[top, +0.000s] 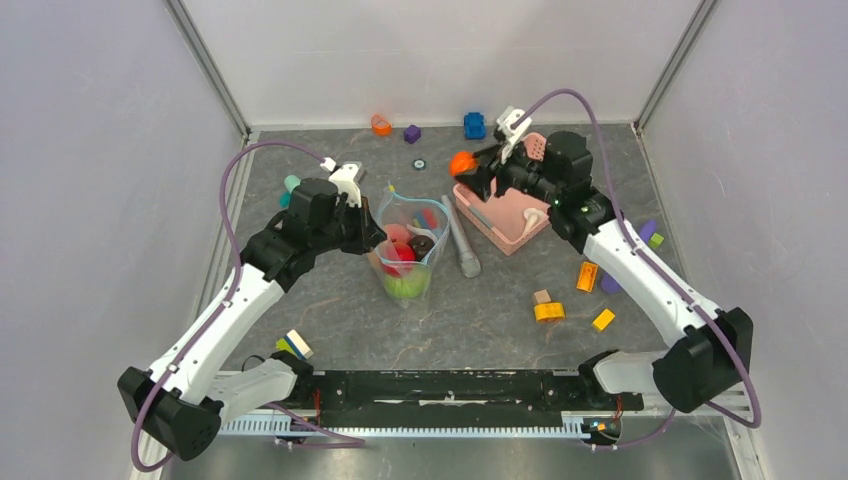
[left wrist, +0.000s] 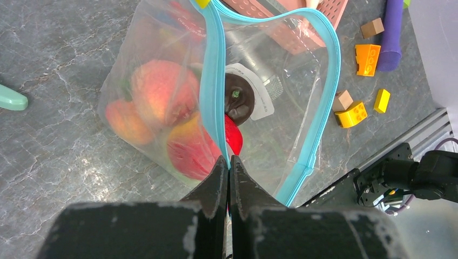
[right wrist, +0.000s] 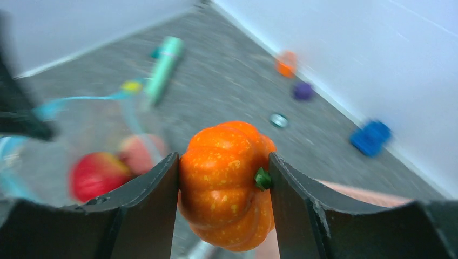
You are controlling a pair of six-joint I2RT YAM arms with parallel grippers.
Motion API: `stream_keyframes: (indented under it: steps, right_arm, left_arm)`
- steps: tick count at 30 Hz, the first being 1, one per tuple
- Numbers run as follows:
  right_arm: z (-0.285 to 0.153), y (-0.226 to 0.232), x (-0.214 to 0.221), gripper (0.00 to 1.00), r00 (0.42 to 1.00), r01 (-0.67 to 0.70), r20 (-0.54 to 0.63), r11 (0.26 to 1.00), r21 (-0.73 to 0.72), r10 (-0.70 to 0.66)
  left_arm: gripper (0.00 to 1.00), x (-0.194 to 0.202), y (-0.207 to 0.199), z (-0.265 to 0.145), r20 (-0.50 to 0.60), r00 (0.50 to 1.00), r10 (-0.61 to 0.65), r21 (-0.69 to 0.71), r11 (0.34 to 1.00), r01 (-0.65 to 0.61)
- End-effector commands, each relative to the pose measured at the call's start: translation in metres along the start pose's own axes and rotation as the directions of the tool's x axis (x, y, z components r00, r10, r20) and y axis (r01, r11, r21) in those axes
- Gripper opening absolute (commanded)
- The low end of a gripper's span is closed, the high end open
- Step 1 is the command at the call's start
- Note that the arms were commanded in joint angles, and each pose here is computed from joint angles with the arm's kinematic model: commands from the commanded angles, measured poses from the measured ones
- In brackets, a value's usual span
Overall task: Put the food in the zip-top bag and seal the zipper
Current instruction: Place the fake vegetable in the zipper food storage bag.
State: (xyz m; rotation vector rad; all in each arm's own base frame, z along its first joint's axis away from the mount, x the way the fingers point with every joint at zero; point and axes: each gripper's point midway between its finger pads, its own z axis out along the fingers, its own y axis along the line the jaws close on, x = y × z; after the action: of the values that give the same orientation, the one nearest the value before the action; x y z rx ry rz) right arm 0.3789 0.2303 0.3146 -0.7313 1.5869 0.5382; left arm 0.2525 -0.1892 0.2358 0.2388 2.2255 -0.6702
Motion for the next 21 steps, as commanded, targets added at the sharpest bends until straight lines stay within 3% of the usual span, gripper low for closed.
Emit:
stream_keyframes:
  steps: [1,6,12,21]
  right_arm:
    - [-0.015,0.108,-0.049,0.32,0.979,0.112,0.202,0.911,-0.397,-0.033]
    - [-0.022,0.172,-0.060,0.33,0.964,0.165,0.267,0.814,-0.557,-0.012]
    - [0.008,0.178,-0.028,0.38,0.986,0.080,0.168,0.878,-0.471,0.001]
    - [0.026,0.186,-0.004,0.74,0.997,0.058,0.074,0.898,-0.435,-0.029]
  left_arm:
    - [0.02,-0.013,-0.010,-0.006,0.054,0.998,-0.030,0.044,0.999,0.028]
    - [0.02,-0.013,-0.011,-0.008,0.057,0.998,-0.029,0.052,0.998,0.026]
    - [0.02,-0.013,-0.012,-0.009,0.061,0.998,-0.029,0.055,0.998,0.025]
    - [0.02,-0.012,-0.015,-0.008,0.055,0.998,-0.029,0.073,0.997,0.025]
